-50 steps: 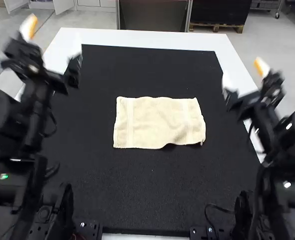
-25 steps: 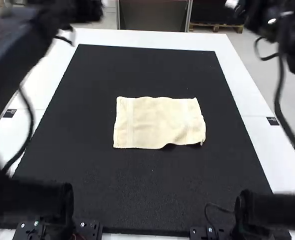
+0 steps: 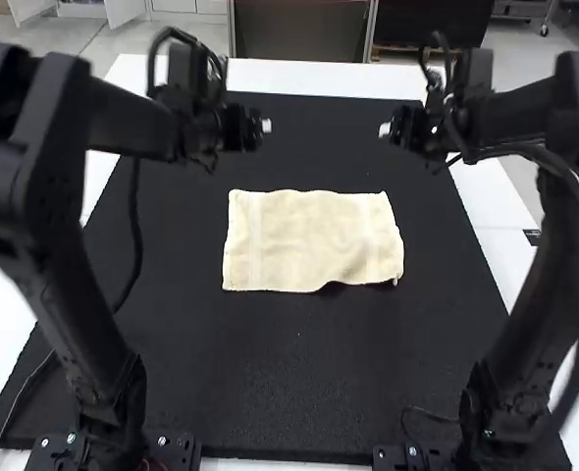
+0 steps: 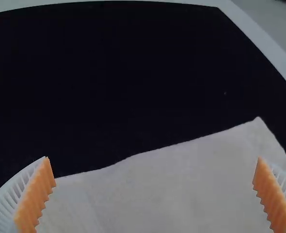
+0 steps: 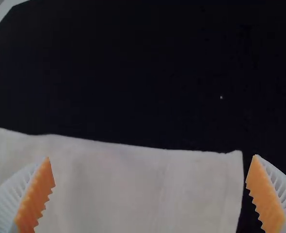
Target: Fold the towel.
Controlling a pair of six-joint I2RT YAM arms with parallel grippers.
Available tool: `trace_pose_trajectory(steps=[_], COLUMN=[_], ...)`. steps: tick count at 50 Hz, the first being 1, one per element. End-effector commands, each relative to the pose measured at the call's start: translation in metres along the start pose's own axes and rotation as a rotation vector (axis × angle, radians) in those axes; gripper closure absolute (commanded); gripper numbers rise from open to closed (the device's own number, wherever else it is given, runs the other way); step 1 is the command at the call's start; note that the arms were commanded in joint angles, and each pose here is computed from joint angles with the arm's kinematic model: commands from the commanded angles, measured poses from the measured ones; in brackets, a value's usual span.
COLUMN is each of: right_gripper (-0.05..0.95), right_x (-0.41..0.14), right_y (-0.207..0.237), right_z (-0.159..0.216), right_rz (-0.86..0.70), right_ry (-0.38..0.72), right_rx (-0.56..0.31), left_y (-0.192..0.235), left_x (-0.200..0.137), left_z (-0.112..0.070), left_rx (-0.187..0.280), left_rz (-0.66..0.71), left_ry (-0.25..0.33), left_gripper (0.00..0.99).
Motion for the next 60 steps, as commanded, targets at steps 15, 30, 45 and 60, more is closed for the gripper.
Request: trace_pose_trajectory(steps=[15,30,45,60], right_gripper=[-0.02,-0.02,-0.02,-0.02], right_x=[0.073,0.113,0.142,0.142], right_y=[0.046,0.050,0.058,0.088], right_z=[-0.029,-0.048,-0.062,-0.059], right_rz=[0.124,0.094,0.122,0.183], right_ry=[0.042,0.062,0.061,0.040], right_rx=[-0.155,-0.203,-0.207,-0.206], left_y=[0.038,0.049,0.070,0.093], left_x=[0.073,0.102,0.133,0.119], left_z=[0.034,0.067,0.088,0.146], left_rx=[-0.006,-0.010,-0.025,0.051], left_rz=[0.090,0.098,0.159,0.240], left_ry=[-0.024,-0.063,-0.084,-0.376], left_gripper=[0.039,0.062,0.062,0.084])
Point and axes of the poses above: each hand's point on the last joint's axis, 136 mm out from that joint toward the fingers, its own x axis out along the fingers, its own z axis along the line the jaws close on, y = z × x, the point moved 1 cm from there along -x, back along the fingers, and after that the axes turned 2 degrees about -x, right-handed, at the moved point
